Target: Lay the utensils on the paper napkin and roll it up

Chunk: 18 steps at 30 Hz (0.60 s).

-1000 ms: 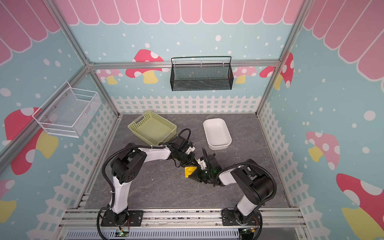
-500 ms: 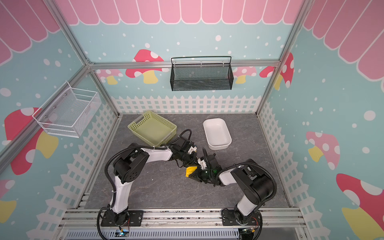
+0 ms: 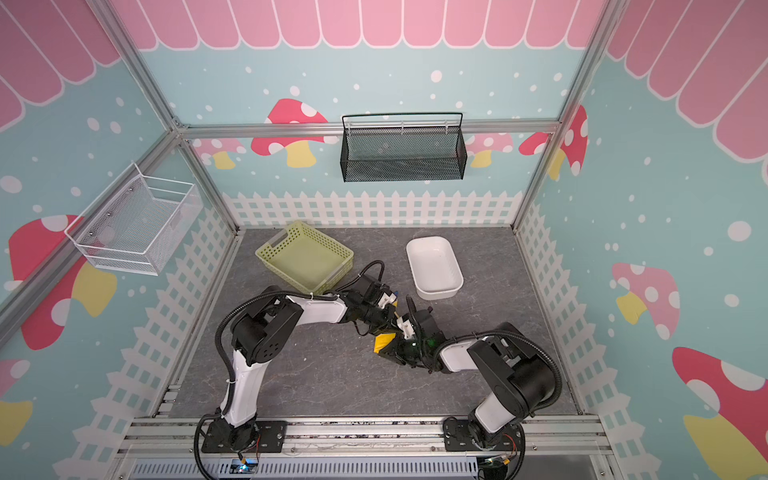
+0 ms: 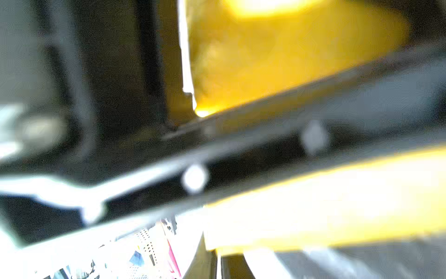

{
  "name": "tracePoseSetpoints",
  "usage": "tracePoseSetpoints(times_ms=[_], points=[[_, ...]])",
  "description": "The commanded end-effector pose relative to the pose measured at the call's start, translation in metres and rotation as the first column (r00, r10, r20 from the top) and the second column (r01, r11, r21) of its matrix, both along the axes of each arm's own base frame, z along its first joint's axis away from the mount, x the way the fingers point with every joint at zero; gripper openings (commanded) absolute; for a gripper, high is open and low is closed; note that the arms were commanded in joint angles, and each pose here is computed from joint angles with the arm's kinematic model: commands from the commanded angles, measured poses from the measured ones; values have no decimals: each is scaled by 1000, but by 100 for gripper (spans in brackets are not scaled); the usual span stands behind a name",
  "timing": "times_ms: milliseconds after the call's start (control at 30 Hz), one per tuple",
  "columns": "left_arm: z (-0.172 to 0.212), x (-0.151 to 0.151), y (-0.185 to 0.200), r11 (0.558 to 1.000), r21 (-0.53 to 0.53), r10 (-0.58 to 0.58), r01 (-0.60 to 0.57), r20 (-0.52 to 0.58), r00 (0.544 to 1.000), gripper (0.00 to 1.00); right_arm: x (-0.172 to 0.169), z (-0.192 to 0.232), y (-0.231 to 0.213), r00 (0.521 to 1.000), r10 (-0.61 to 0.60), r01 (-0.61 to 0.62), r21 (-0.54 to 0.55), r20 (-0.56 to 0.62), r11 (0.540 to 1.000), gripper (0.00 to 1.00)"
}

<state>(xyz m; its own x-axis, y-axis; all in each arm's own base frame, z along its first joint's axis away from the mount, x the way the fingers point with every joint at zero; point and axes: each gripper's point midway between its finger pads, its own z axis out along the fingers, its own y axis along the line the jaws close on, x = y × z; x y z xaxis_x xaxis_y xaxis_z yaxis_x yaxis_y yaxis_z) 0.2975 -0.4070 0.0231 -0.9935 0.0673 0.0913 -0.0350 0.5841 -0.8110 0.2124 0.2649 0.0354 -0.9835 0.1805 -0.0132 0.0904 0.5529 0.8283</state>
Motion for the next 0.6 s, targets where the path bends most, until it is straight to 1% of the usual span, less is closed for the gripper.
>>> tracePoseSetpoints(times_ms=[0,133,200,400,533,567], points=[[-25,-14,4,999,46,-11,13,-39,999,2,4,12,-6,999,-31,31,-22,21,999,9],[-27,-14,4,999,47,-12,14,-44,999,2,14,34,-4,997,-44,44,4,62,999,9],[-27,-14,4,999,47,-13,15,-43,999,2,20,37,-3,996,-45,46,-11,74,999,9],[-27,-14,6,999,50,-11,12,-39,999,3,32,26,-3,997,-39,43,-62,65,997,9],[-27,-14,6,999,51,-9,11,-41,999,3,34,11,-6,998,-48,51,-101,33,994,9],[-27,-14,7,999,52,-9,11,-41,999,3,33,7,-7,999,-31,35,-113,41,993,9]])
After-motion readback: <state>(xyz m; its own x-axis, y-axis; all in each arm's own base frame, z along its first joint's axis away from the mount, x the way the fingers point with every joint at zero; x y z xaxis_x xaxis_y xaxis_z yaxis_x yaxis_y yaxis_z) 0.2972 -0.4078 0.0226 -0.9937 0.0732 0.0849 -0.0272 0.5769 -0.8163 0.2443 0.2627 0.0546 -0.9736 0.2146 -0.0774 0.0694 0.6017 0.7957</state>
